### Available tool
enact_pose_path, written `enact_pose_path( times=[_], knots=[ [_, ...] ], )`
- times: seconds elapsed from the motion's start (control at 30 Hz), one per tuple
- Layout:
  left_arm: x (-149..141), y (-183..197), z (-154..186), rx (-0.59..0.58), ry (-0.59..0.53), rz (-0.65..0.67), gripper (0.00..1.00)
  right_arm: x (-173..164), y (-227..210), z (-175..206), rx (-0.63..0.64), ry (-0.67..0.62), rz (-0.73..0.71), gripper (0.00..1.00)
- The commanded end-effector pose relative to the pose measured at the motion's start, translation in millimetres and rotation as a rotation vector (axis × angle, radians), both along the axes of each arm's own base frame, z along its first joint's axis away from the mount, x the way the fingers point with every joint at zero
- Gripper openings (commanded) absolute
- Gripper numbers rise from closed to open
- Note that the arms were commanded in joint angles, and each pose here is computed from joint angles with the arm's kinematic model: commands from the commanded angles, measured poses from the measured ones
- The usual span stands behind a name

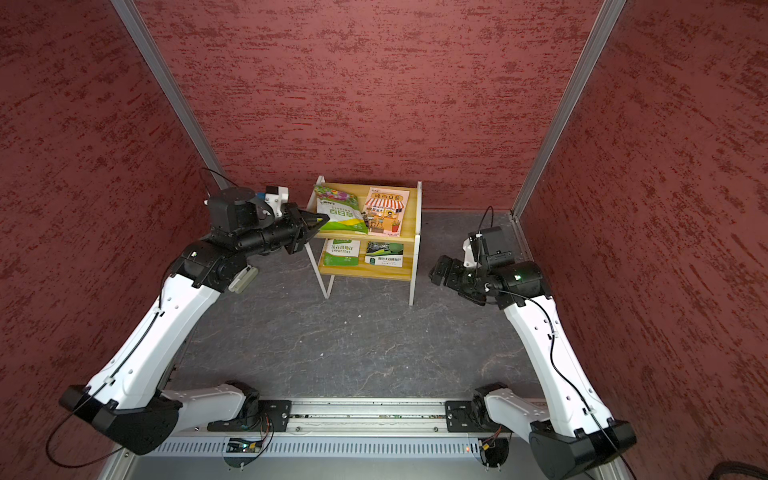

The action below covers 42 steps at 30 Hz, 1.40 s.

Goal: Take the seed bag off the shelf
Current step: Pick up the seed packet from the shelf, then place the seed packet at the center of the board.

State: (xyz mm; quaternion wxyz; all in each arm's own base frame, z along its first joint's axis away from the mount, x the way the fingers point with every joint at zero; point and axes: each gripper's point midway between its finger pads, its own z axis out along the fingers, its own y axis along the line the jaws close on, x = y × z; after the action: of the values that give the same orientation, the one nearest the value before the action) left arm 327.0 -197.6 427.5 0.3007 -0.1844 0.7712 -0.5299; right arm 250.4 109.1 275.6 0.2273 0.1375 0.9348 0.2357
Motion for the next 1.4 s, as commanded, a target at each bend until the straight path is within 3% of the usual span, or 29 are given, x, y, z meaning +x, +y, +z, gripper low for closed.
enact_pose_path(
  times=[0.0,0.13,0.27,0.4,0.7,0.97,1.1,1.13,1.17,1.2,1.23,1.27,1.37],
  knots=[
    [4,24,22,0.003,-0.051,-0.009,0.00,0,3,3,0.017,-0.021,0.002,0.98],
    [21,64,33,-0.005,-0.074,0.017,0.00,2,5,3,0.027,-0.018,0.000,0.98],
    [36,105,17,-0.022,-0.062,0.059,0.00,5,7,5,0.039,-0.013,-0.005,0.98],
    [41,136,-42,-0.004,0.027,0.098,0.00,6,7,2,0.045,0.001,-0.025,0.98],
    [20,149,-211,0.120,0.353,0.110,0.00,7,9,0,0.062,0.013,-0.038,0.98],
    [-18,172,-313,0.341,0.683,0.101,0.00,7,12,-9,0.070,0.031,-0.045,0.98],
    [-26,181,-341,0.352,0.788,0.113,0.02,7,14,-12,0.069,0.038,-0.041,0.98],
    [-28,182,-342,0.352,0.799,0.120,0.13,7,14,-13,0.067,0.040,-0.040,0.98],
    [-29,182,-343,0.355,0.809,0.123,0.47,7,14,-13,0.065,0.040,-0.039,0.98],
    [-30,183,-344,0.360,0.819,0.122,0.66,7,14,-14,0.063,0.043,-0.038,0.98],
    [-31,184,-344,0.367,0.825,0.124,0.76,7,14,-14,0.063,0.041,-0.037,0.98],
    [-33,187,-344,0.378,0.828,0.131,0.97,8,14,-14,0.064,0.042,-0.038,0.98],
    [-37,195,-343,0.368,0.837,0.157,1.00,8,14,-15,0.061,0.040,-0.035,0.98]
  ],
)
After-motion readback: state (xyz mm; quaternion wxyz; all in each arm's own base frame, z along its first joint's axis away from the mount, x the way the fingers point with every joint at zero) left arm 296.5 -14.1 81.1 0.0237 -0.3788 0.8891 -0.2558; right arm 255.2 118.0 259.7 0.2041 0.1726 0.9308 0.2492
